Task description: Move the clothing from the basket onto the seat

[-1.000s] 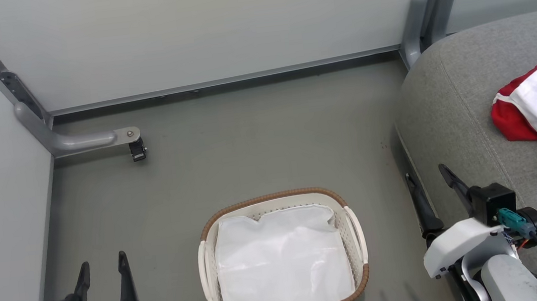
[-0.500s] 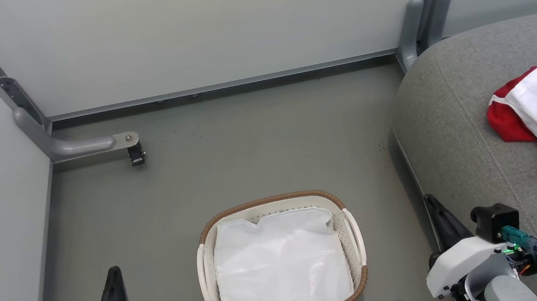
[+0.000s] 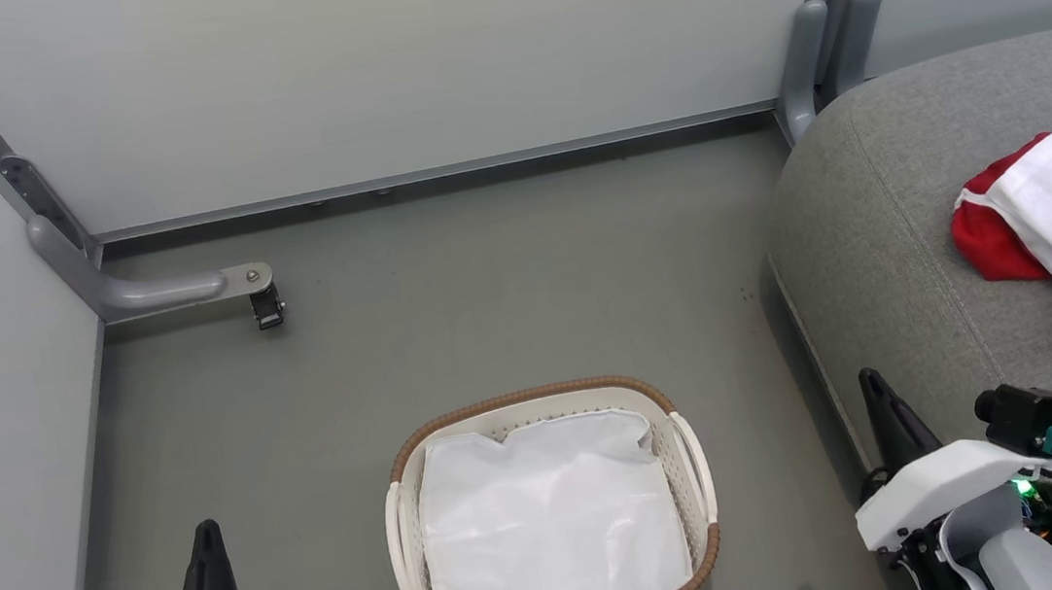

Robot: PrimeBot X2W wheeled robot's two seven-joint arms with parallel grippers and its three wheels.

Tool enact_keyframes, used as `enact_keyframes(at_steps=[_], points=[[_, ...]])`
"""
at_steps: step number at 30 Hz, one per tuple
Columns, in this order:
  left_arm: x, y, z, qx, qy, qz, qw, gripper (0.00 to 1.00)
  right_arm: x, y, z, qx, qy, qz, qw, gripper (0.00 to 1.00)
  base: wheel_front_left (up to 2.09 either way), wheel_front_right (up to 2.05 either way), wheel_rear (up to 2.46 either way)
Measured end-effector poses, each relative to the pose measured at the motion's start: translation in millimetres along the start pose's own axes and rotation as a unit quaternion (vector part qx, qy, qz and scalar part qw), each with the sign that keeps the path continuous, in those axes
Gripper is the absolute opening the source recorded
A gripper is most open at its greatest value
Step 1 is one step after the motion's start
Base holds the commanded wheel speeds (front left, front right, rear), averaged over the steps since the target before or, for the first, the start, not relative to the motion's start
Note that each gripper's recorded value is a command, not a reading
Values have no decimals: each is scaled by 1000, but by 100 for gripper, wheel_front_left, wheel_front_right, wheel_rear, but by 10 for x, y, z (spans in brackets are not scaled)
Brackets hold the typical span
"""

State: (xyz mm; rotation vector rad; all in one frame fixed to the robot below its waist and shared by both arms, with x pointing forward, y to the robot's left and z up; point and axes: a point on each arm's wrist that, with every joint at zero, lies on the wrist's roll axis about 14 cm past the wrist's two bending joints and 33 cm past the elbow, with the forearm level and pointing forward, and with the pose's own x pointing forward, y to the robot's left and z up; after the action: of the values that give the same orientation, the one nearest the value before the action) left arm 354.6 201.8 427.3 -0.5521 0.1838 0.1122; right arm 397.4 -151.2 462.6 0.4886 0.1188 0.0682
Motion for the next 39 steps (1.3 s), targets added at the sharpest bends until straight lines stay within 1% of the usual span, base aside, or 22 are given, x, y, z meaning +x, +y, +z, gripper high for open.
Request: enact_keyframes(at_steps=[8, 18, 27, 39], points=[[17, -3, 51, -58, -3, 4, 998, 0, -9, -51, 53, 62, -5, -12, 998, 0, 0, 0, 0], [44, -31, 117, -124, -7, 3, 992, 0, -27, -103, 105, 133, -9, -23, 991, 0, 0, 0, 0], [71, -72, 182, -177, -12, -3, 984, 0, -37, -134, 162, 191, -16, -27, 981, 0, 0, 0, 0], [96, -121, 253, -242, -13, -12, 970, 0, -52, -160, 235, 260, -24, -27, 965, 0, 0, 0, 0]])
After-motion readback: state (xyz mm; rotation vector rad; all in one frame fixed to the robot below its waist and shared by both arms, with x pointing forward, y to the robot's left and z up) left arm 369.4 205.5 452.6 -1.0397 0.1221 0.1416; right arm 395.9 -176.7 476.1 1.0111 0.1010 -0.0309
